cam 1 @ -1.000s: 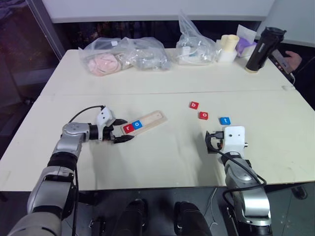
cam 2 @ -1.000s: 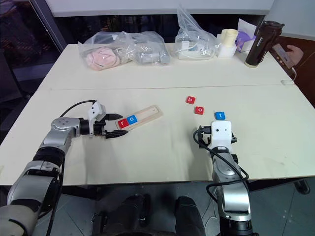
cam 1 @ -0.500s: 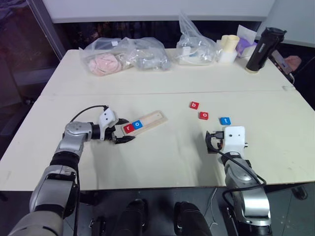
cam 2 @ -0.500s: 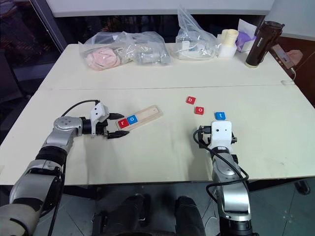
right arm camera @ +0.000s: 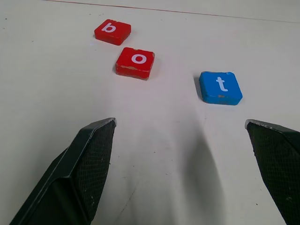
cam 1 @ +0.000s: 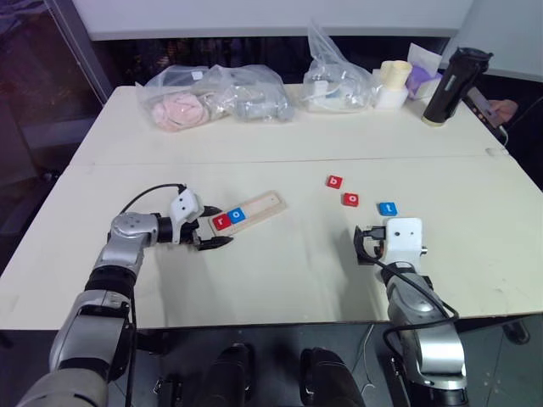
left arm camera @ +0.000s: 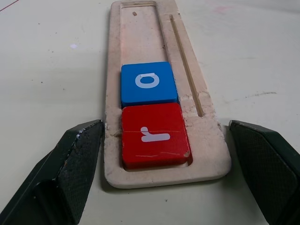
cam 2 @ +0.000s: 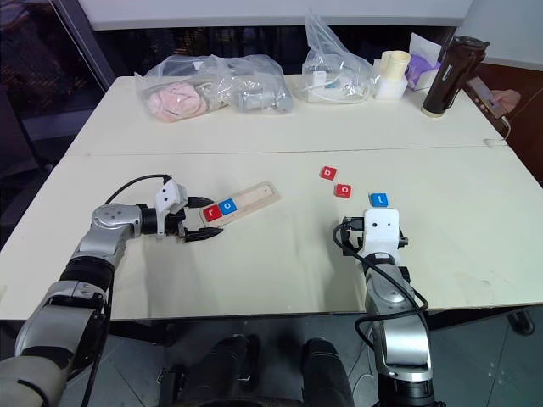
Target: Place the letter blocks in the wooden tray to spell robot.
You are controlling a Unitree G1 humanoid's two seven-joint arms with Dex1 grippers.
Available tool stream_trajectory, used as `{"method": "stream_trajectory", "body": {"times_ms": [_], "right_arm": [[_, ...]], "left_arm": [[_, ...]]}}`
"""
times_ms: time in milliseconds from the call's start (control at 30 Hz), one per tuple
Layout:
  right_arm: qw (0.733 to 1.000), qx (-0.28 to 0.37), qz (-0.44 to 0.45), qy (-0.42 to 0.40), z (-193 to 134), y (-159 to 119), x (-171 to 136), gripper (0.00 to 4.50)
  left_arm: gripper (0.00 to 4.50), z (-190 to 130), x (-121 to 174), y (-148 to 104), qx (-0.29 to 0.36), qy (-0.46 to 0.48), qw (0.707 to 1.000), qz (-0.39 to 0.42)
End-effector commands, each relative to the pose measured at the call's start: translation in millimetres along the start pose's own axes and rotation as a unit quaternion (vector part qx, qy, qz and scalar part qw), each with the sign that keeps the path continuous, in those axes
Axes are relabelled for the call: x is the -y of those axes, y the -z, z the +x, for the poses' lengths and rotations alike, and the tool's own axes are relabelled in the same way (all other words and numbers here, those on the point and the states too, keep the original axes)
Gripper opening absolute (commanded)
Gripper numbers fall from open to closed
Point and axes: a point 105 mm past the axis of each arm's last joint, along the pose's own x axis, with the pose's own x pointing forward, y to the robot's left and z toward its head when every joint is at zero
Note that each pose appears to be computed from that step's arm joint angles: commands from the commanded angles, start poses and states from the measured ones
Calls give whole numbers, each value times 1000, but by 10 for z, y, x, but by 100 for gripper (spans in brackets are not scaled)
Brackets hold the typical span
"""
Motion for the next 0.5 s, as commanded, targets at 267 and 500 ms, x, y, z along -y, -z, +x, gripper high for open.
{"method": "stream_trajectory", "body": {"times_ms": [267, 500], "right_arm": [[1000, 18, -4, 1, -24, -97, 1, 447], [1000, 17, -6, 1, -28, -93, 8, 447]], "left_arm": [[450, 40, 163, 139, -20, 28, 999, -4], [450, 71, 158, 164, -24, 20, 1000, -2]]}}
